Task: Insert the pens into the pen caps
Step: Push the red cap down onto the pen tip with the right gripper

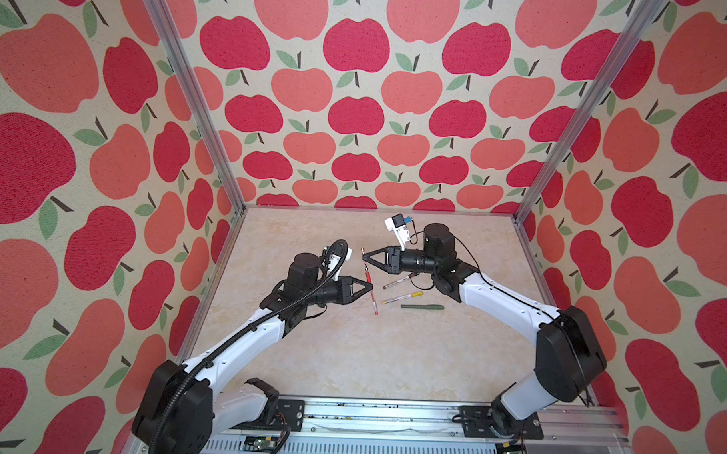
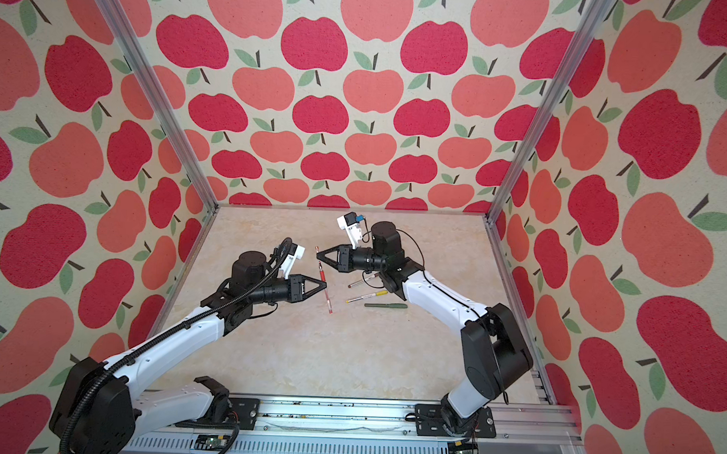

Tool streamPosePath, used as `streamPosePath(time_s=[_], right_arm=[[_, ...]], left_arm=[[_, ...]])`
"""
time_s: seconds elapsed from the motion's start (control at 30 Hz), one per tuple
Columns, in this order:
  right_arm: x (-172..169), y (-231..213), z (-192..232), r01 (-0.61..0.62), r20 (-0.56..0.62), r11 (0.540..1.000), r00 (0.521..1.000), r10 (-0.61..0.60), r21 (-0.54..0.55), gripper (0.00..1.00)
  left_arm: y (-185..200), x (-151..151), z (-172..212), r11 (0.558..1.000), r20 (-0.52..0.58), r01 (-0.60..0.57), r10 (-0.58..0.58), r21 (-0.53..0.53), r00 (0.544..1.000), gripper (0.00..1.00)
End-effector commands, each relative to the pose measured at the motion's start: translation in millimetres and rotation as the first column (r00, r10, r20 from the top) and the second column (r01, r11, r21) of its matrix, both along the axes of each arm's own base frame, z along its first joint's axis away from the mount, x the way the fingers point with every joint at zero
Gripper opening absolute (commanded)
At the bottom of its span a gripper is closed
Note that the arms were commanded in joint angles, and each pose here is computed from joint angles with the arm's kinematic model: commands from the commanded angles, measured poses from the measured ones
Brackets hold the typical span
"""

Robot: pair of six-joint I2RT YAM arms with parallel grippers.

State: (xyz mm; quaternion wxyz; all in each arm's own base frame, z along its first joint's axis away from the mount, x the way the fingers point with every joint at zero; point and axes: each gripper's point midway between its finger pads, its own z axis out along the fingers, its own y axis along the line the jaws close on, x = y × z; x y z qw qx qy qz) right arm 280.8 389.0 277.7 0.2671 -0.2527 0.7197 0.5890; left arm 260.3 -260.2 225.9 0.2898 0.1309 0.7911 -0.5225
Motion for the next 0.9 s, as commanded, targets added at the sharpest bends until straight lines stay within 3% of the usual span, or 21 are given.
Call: streamPosePath(time_s=[0.0, 0.87], right_arm=[[-9, -4, 4, -0.020, 0.026, 1.000, 0.999, 0.020, -0.002, 0.10], [-27, -1, 8, -0.070, 0.037, 0.998, 0.997, 0.070, 0.001, 0.10]], left_arm=[[0, 2, 16, 1.000, 0.055, -0.002, 0.003, -0.008, 0.998, 0.00], [2, 0, 14, 1.000, 0.058, -0.009, 0.010, -0.006, 0.998, 0.00]])
